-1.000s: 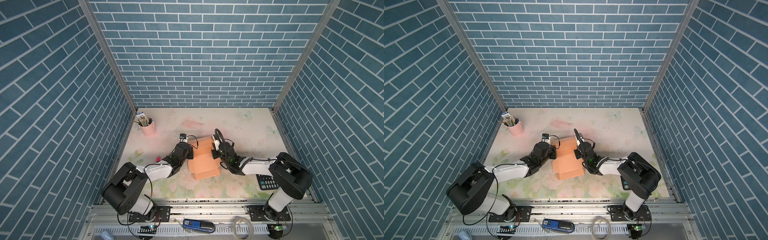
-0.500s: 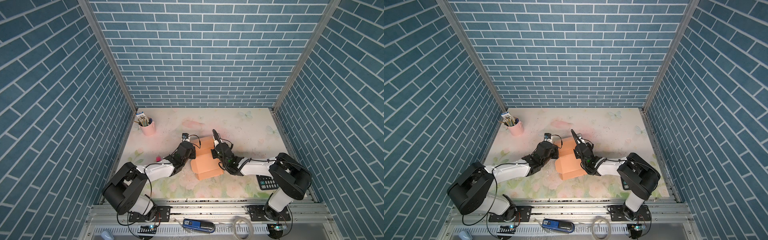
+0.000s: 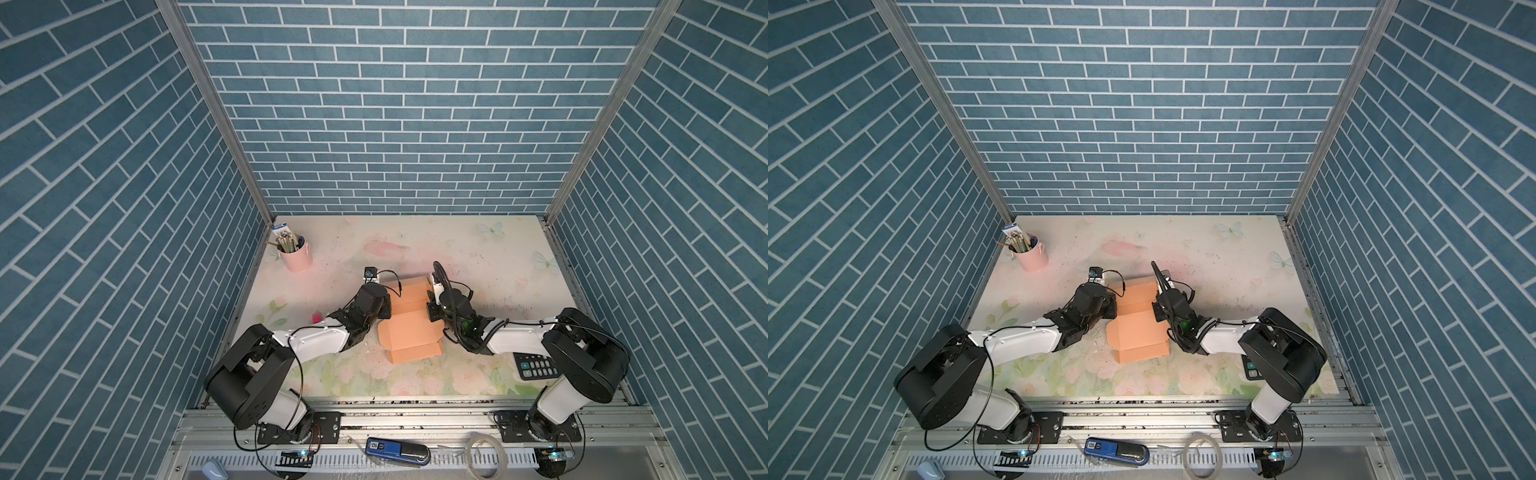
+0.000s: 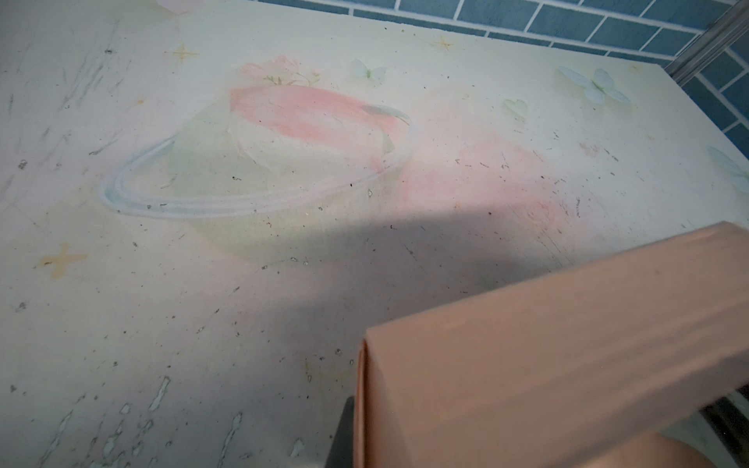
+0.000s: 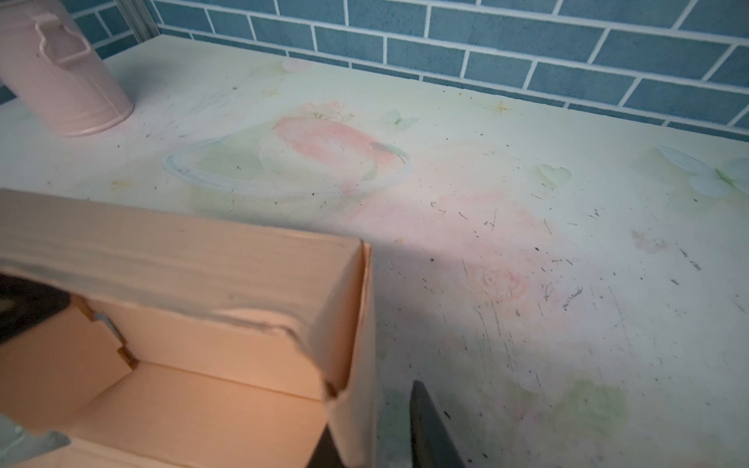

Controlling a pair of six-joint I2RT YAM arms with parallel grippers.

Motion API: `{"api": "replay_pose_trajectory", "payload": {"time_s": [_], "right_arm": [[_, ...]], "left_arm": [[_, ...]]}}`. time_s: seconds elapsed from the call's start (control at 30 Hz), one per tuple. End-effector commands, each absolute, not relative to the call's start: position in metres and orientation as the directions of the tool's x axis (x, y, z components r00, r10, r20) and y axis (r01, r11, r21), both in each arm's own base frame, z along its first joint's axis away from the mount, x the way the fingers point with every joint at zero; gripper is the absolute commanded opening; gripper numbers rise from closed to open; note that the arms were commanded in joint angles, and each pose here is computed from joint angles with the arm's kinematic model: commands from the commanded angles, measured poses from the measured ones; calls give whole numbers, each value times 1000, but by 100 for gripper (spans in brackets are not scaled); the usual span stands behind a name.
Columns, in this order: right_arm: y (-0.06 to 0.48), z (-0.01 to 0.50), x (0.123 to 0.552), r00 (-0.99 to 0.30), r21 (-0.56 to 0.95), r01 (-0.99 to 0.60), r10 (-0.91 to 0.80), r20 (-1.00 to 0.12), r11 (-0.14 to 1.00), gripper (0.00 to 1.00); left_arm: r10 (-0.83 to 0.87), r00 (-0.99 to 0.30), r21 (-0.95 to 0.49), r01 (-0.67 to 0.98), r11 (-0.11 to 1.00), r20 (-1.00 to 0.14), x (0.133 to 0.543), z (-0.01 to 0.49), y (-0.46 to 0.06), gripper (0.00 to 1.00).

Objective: Assemble paper box
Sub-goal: Fold the bottom flaps of a flat cardboard box at the center of the table.

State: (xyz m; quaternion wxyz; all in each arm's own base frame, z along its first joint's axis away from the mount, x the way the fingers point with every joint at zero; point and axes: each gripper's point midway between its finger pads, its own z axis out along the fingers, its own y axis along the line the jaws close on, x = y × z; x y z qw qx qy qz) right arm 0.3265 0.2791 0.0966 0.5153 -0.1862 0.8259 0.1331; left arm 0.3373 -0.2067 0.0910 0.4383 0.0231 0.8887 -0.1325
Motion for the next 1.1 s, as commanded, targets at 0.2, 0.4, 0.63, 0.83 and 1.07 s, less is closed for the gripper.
{"api": "replay_pose_trajectory", "payload": {"time_s": [0.2, 0.4, 0.63, 0.83, 1.07], "right_arm": [[265, 100, 316, -406, 137, -515, -100, -908, 846, 37], [266, 97, 317, -410, 140, -522, -104, -906, 841, 35], [268, 91, 321, -418, 131, -511, -112, -902, 850, 27], [271, 80, 322, -433, 112, -508, -141, -890, 854, 26], [275, 71, 324, -440, 98, -510, -162, -883, 854, 31]], "left_arm": [[-87, -603, -212, 140, 967, -793, 342, 97, -204, 0], [-85, -602, -210, 141, 967, -794, 342, 97, -205, 0], [-86, -601, -213, 143, 966, -794, 344, 98, -206, 0], [-86, -602, -214, 145, 966, -794, 343, 100, -206, 0], [-82, -604, -211, 146, 967, -793, 343, 99, -206, 0]]}}
